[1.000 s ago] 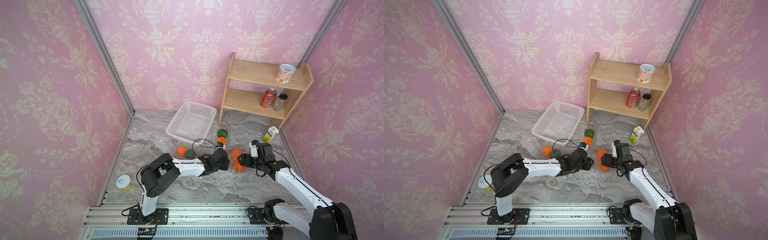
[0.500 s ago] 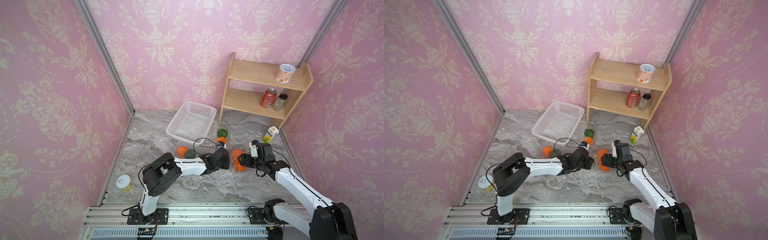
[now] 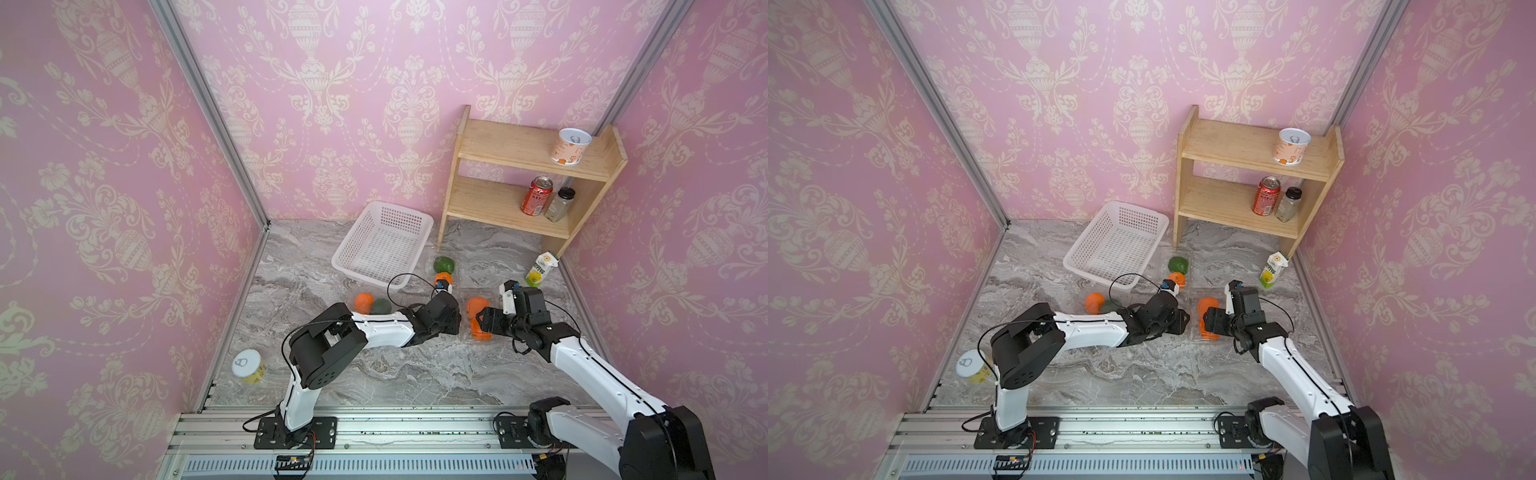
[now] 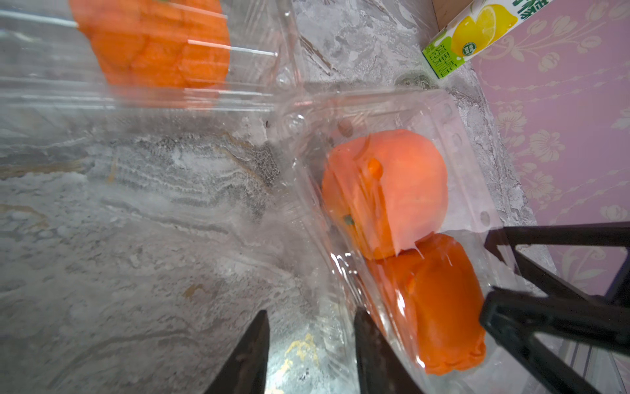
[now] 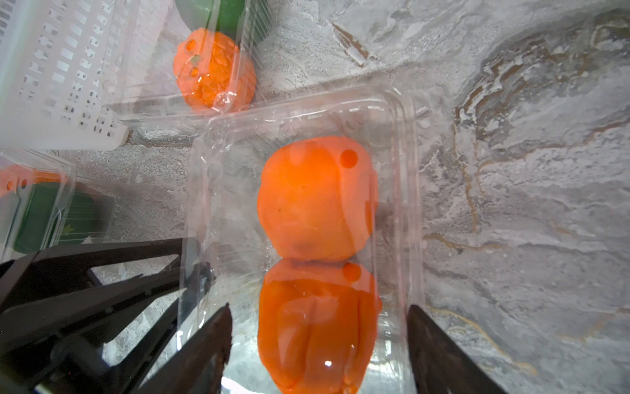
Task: Take oranges out of containers
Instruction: Open the packing box at the center of the board.
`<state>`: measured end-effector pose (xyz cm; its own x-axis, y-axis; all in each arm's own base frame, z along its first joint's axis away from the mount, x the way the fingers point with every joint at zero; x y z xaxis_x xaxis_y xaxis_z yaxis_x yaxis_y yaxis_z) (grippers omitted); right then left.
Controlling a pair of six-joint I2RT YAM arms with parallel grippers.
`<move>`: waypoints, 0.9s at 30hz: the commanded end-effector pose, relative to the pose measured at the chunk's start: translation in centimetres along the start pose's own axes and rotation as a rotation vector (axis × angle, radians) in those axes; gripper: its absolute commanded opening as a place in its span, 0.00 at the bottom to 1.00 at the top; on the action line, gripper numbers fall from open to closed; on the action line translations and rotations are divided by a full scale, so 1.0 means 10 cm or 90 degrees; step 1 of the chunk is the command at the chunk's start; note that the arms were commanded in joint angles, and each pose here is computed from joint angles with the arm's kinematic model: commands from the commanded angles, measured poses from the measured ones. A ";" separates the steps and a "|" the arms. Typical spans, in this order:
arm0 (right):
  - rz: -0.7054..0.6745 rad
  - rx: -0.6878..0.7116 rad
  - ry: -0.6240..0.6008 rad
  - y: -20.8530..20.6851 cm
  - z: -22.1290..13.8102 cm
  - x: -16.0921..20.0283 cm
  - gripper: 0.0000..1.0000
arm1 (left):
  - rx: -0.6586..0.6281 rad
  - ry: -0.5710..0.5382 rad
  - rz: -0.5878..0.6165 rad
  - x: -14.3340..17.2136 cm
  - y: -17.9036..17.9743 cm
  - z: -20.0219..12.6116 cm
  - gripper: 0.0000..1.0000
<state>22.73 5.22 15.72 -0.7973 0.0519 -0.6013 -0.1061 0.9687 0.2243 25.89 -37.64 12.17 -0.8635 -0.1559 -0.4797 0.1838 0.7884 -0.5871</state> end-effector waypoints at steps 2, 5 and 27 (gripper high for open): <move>0.023 -0.037 0.076 0.04 0.07 0.26 0.81 | -0.040 0.060 0.007 0.21 0.17 0.16 0.46; 0.023 -0.038 0.077 0.04 0.08 0.25 0.81 | -0.033 0.062 0.003 0.22 0.16 0.18 0.51; 0.026 -0.037 0.090 0.04 0.11 0.25 0.81 | 0.040 0.032 -0.003 0.15 0.07 -0.09 0.53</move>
<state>22.98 5.27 15.62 -0.7918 0.0526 -0.6086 -0.1078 0.9686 0.2241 25.48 -36.74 11.76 -0.8661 -0.1820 -0.4655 0.1732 0.7643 -0.6211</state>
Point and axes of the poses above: each gripper's point midway between its finger pads, its own z axis out along the fingers, its own y axis along the line the jaws close on, x = y × z, the point moved 9 cm from there along -z, back along the fingers, and after that the axes turned 10 degrees about -z, right-handed, at the moved point
